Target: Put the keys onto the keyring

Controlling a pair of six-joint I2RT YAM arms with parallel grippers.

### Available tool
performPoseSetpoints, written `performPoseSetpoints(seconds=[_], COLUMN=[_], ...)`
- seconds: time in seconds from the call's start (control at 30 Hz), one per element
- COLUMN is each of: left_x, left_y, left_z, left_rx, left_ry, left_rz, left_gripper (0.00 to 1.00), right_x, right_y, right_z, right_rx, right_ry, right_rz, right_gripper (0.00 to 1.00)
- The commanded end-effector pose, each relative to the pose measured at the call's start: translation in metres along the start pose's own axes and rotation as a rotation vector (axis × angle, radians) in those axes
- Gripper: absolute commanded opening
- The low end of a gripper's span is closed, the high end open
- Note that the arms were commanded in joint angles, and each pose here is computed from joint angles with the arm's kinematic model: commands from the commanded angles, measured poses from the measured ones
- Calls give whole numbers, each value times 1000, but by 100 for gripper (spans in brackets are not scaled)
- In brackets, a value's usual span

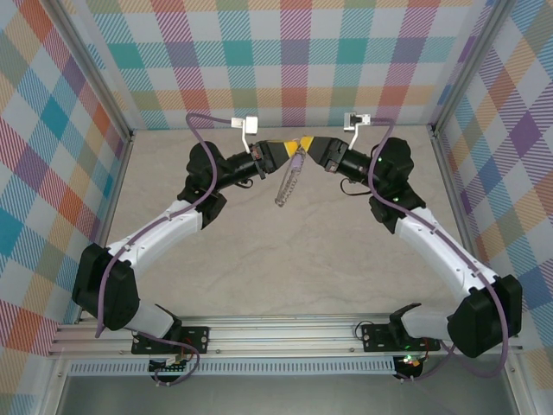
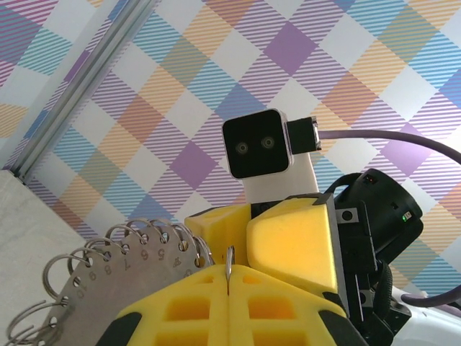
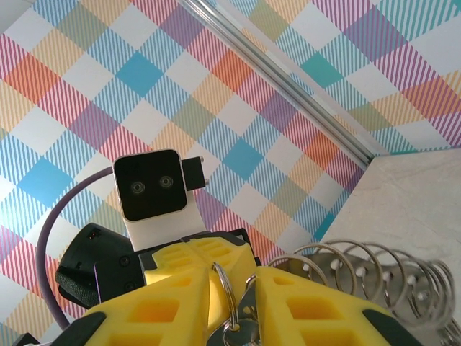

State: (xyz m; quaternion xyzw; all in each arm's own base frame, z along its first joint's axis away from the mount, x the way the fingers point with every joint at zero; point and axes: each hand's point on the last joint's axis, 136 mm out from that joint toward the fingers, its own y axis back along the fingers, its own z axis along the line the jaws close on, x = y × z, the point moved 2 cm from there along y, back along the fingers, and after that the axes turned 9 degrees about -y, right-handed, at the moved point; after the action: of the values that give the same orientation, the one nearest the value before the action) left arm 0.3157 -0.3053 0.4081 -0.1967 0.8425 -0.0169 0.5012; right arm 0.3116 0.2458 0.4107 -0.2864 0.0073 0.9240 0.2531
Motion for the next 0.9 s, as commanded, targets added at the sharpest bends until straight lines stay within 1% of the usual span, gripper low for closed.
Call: performPoseSetpoints(seconds=[0.0, 0.17, 0.23, 0.37, 0.4, 0.57, 0.6, 0.67, 0.73, 0.8, 0.87], left_x=[-15, -15, -15, -14, -14, -13, -13, -14, -17, -18, -20], left_y=[-4, -5, -5, -6, -6, -6, -4, -1, 3, 8, 12], left_z=[-17, -18, -18, -17, -16, -15, -14, -15, -17, -18, -20], left_rx=[64, 66, 68, 65, 64, 33, 18, -9, -28, -50, -51], left_ry=[-48, -46, -45, -44, -43, -53, -60, -90, -123, -148, -172], left_rz=[-46, -44, -42, -42, -42, -20, -12, 9, 32, 66, 100], left_gripper=[0, 0, 0, 0, 0, 1, 8, 26, 37, 44, 48], right_x=[-7, -4, -3, -3, -3, -2, -1, 1, 4, 6, 6], right_y=[-3, -8, -9, -9, -9, -7, -6, -4, 0, 3, 8], right_z=[19, 19, 19, 19, 18, 18, 19, 24, 27, 27, 28], right_rx=[-65, -76, -77, -74, -71, -54, -49, -46, -32, -25, -15], right_ry=[28, 22, 21, 27, 26, 56, 66, 101, 136, 163, 183], right_rz=[-2, 18, 24, 27, 29, 43, 52, 92, 134, 169, 195], right_gripper=[23, 20, 16, 1, 0, 0, 0, 0, 0, 0, 0])
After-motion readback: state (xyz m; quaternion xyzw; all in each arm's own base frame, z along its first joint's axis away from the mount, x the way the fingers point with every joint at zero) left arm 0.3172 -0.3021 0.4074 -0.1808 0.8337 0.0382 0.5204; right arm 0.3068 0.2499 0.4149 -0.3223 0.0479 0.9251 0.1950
